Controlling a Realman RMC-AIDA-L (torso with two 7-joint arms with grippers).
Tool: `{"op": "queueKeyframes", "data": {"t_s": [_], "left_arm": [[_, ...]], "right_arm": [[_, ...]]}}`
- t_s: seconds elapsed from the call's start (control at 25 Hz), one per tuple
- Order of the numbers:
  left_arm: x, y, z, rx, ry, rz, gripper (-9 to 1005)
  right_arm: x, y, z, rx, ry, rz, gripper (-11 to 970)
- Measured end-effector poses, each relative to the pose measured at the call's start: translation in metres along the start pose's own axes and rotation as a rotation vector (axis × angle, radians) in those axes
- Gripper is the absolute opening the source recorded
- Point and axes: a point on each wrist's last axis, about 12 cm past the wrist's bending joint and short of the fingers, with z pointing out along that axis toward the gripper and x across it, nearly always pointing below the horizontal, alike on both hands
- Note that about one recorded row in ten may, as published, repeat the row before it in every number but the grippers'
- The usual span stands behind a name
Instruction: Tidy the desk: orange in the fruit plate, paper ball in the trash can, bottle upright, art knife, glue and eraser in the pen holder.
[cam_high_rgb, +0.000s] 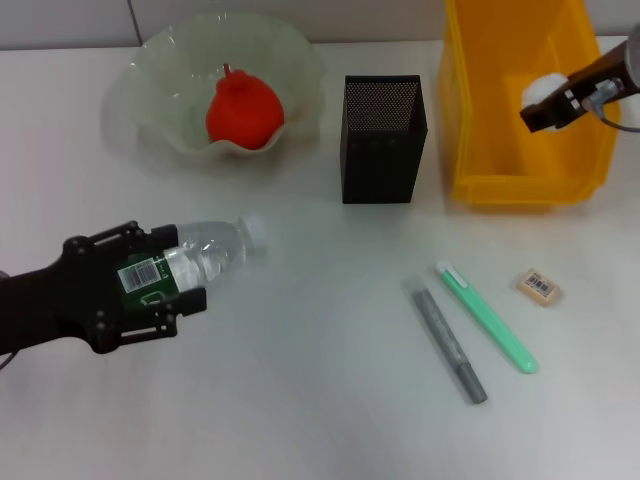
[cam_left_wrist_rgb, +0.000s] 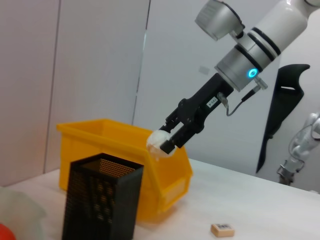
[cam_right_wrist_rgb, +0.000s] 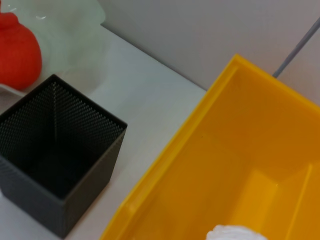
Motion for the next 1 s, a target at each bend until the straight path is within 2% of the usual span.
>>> {"op": "queueKeyframes", "data": {"t_s": [0.04,0.24,0.32,0.36,0.4,0.44,0.48,0.6,0.64,0.68,0.72,0.88,0.92,0.96,1.0], "left_arm": [[0.0,0.0,-0.001,-0.004,-0.003,0.004,848],[-0.002,0.002,-0.002,-0.02,-0.005,0.016,840],[-0.006,0.009,-0.002,-0.033,0.006,0.012,838],[-0.013,0.017,-0.002,-0.053,0.022,0.01,837],[-0.013,0.017,-0.002,-0.053,0.022,0.01,837],[-0.022,0.024,-0.002,-0.067,0.047,0.019,836],[-0.022,0.024,-0.002,-0.067,0.047,0.019,835],[-0.041,0.034,0.002,-0.088,0.117,0.049,833],[-0.041,0.034,0.002,-0.088,0.117,0.049,832],[-0.054,0.039,0.008,-0.098,0.185,0.071,831],[-0.054,0.039,0.008,-0.098,0.185,0.071,831],[-0.082,0.048,0.03,-0.101,0.35,0.106,828],[-0.087,0.05,0.036,-0.099,0.387,0.109,827],[-0.098,0.053,0.048,-0.093,0.446,0.115,826],[-0.104,0.053,0.056,-0.085,0.479,0.116,825]], "right_arm": [[0.0,0.0,0.001,0.002,-0.009,-0.001,569],[0.001,-0.001,-0.001,-0.02,-0.042,0.008,741],[0.008,-0.003,-0.005,-0.076,-0.081,0.014,784],[0.019,-0.006,-0.012,-0.14,-0.132,0.023,793],[0.019,-0.006,-0.012,-0.14,-0.132,0.023,802],[0.034,-0.009,-0.022,-0.223,-0.203,0.029,811],[0.034,-0.009,-0.022,-0.223,-0.203,0.029,820],[0.063,-0.014,-0.035,-0.362,-0.341,0.021,838],[0.063,-0.014,-0.035,-0.362,-0.341,0.021,838],[0.084,-0.015,-0.04,-0.442,-0.417,-0.001,838],[0.084,-0.015,-0.04,-0.442,-0.417,-0.001,839],[0.134,-0.011,-0.04,-0.599,-0.57,-0.066,839],[0.134,-0.011,-0.04,-0.599,-0.57,-0.066,838],[0.151,-0.01,-0.036,-0.632,-0.601,-0.071,838],[0.151,-0.01,-0.036,-0.632,-0.601,-0.071,837]]}}
